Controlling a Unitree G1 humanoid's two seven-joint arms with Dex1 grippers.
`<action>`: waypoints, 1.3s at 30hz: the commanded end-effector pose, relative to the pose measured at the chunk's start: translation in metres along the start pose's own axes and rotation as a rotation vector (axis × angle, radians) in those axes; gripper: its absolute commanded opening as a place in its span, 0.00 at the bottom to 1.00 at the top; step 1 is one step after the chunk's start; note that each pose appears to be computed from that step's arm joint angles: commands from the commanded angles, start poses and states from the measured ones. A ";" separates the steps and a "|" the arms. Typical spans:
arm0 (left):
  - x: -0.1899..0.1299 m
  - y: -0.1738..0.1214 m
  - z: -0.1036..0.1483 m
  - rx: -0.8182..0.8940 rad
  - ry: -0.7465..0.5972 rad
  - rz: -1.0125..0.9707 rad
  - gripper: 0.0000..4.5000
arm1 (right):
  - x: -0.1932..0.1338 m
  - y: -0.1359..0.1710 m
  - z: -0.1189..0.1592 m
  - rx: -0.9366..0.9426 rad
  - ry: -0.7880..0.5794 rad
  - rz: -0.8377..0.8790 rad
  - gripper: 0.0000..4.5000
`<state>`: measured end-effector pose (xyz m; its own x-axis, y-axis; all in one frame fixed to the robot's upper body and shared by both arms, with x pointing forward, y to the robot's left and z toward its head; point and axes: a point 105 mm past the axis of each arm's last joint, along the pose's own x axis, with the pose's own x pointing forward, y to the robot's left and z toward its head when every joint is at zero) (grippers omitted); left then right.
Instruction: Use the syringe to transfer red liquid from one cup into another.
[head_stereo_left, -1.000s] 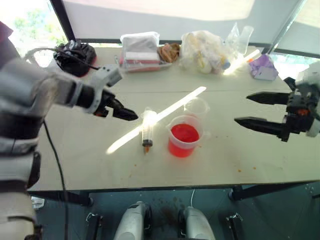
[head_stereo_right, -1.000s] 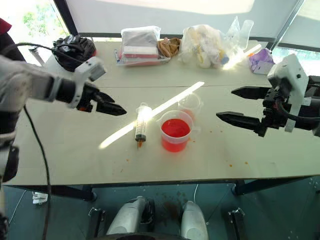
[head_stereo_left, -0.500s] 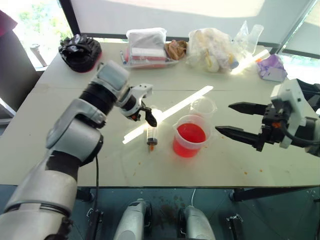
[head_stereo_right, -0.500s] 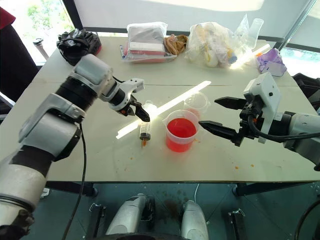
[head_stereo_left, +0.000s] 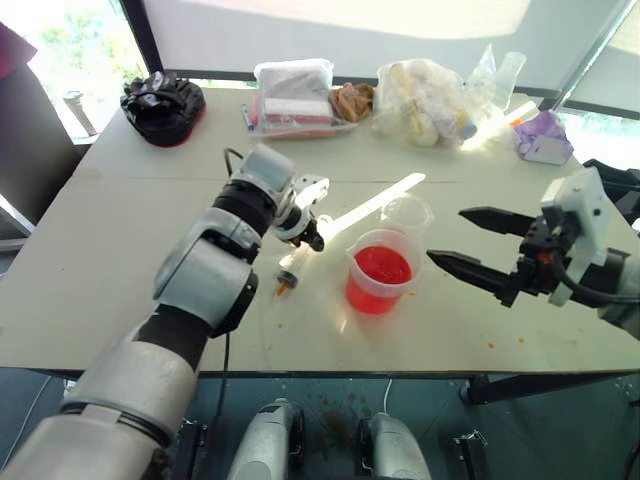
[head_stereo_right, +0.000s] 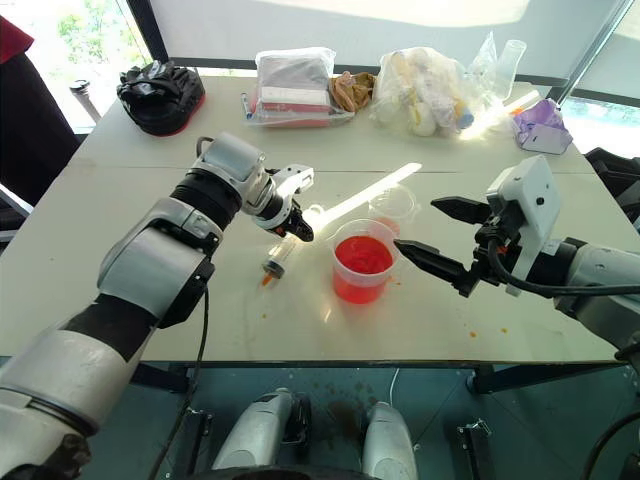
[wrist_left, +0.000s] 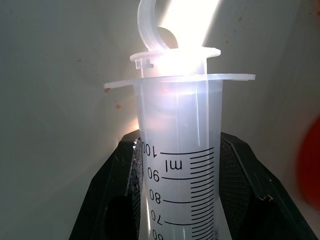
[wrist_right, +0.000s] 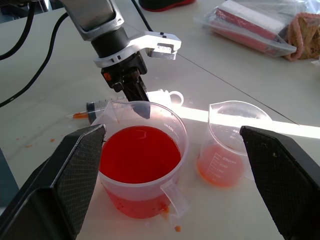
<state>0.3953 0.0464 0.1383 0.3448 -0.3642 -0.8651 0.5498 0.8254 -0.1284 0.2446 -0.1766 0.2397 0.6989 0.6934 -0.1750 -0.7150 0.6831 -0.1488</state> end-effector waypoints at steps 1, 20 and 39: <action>-0.006 0.001 0.008 0.014 -0.048 -0.016 0.33 | 0.000 0.003 0.007 -0.038 -0.026 0.000 1.00; -0.188 -0.086 0.051 0.568 -1.116 -0.801 0.33 | -0.020 -0.068 0.107 -0.404 -0.326 -0.396 1.00; -0.138 -0.119 0.071 0.607 -1.230 -0.622 0.33 | -0.009 -0.020 0.148 -0.427 -0.313 -0.240 1.00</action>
<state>0.3423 -0.0286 0.2974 0.1941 -0.9608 0.1977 0.9689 0.2194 0.1148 0.2658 -0.1605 0.3724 0.7712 0.6212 0.1391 -0.4795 0.7105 -0.5151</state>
